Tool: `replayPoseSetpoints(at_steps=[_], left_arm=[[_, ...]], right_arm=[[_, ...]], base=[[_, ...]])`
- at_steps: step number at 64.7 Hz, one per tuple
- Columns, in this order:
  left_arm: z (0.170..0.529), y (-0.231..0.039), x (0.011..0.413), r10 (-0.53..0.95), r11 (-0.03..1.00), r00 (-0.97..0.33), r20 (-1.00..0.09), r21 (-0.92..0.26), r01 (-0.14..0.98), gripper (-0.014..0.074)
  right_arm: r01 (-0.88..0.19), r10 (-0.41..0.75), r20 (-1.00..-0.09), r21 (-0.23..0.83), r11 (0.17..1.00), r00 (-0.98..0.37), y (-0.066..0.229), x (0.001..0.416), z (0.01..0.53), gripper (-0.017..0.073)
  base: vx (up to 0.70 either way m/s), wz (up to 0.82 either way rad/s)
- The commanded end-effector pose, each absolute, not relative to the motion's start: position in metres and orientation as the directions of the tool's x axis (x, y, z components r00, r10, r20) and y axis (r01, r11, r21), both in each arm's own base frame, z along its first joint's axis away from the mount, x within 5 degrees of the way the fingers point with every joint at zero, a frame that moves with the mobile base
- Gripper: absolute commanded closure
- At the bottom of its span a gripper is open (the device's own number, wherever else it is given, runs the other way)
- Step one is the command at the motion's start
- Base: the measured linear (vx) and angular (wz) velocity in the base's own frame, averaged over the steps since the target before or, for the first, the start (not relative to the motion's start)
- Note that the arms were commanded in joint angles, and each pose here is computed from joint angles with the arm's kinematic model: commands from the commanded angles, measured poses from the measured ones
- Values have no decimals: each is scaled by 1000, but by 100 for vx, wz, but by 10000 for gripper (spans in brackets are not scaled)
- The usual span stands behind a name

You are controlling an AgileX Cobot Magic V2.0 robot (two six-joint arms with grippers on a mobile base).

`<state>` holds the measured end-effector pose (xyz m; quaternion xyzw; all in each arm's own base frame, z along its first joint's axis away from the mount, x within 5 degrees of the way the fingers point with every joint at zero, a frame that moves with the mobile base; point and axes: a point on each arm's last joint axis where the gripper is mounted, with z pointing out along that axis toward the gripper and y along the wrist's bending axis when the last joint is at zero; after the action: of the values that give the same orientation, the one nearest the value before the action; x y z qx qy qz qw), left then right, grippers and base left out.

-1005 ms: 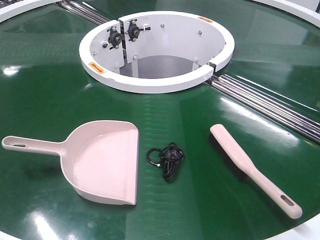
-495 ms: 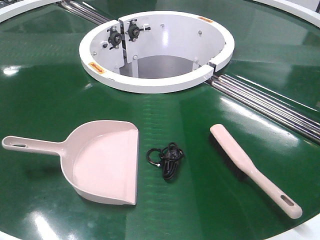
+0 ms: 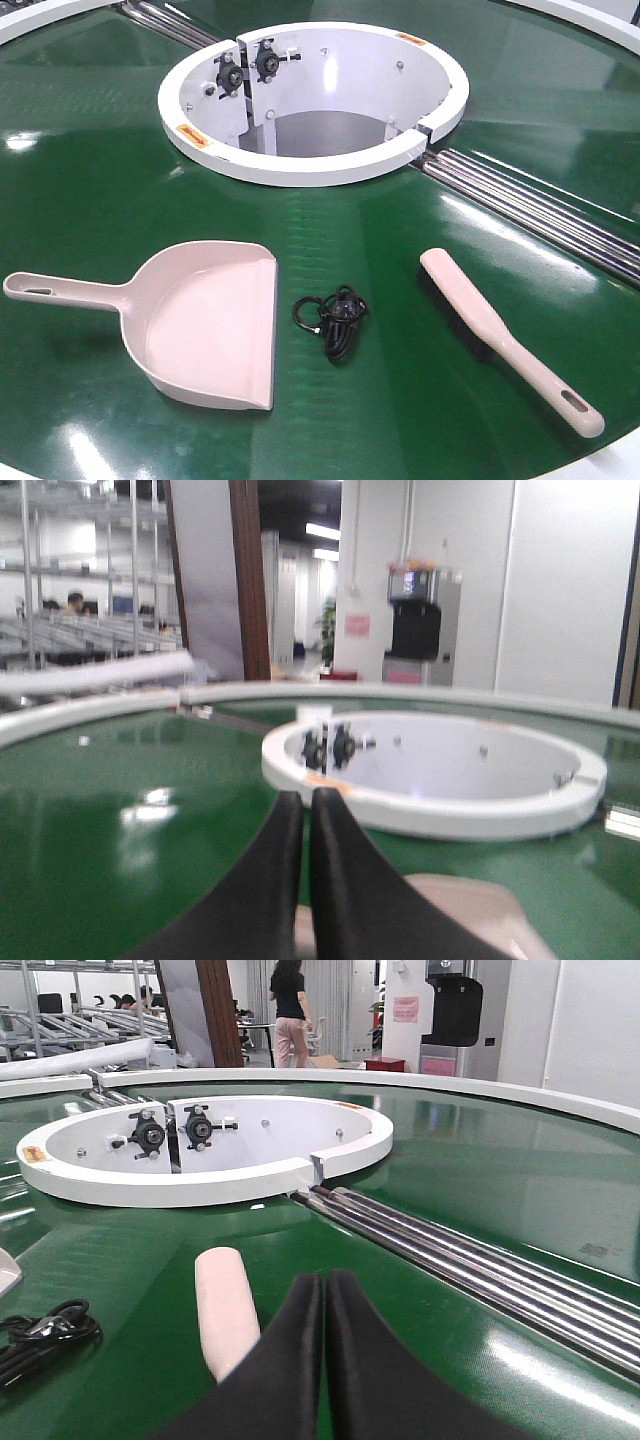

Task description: Clean and inspect green conveyor with broom and dustpan

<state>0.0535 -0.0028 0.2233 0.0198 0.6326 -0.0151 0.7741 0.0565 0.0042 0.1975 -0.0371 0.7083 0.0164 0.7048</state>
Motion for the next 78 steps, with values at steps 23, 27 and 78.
replayPoseSetpoints(at_steps=[23,27,78], left_arm=[[325,-4,73,93,994,-23,-995,92,51,600],[324,-4,85,98,994,-120,-988,92,59,600],[307,-5,112,104,994,-300,-948,85,75,424]], right_arm=[[-68,-31,-996,-37,997,81,4,56,204,568],[-68,-31,-996,-37,997,81,4,56,204,568],[-68,-31,-996,-37,997,81,4,56,204,568]], base=[[0,0],[0,0],[0,0]])
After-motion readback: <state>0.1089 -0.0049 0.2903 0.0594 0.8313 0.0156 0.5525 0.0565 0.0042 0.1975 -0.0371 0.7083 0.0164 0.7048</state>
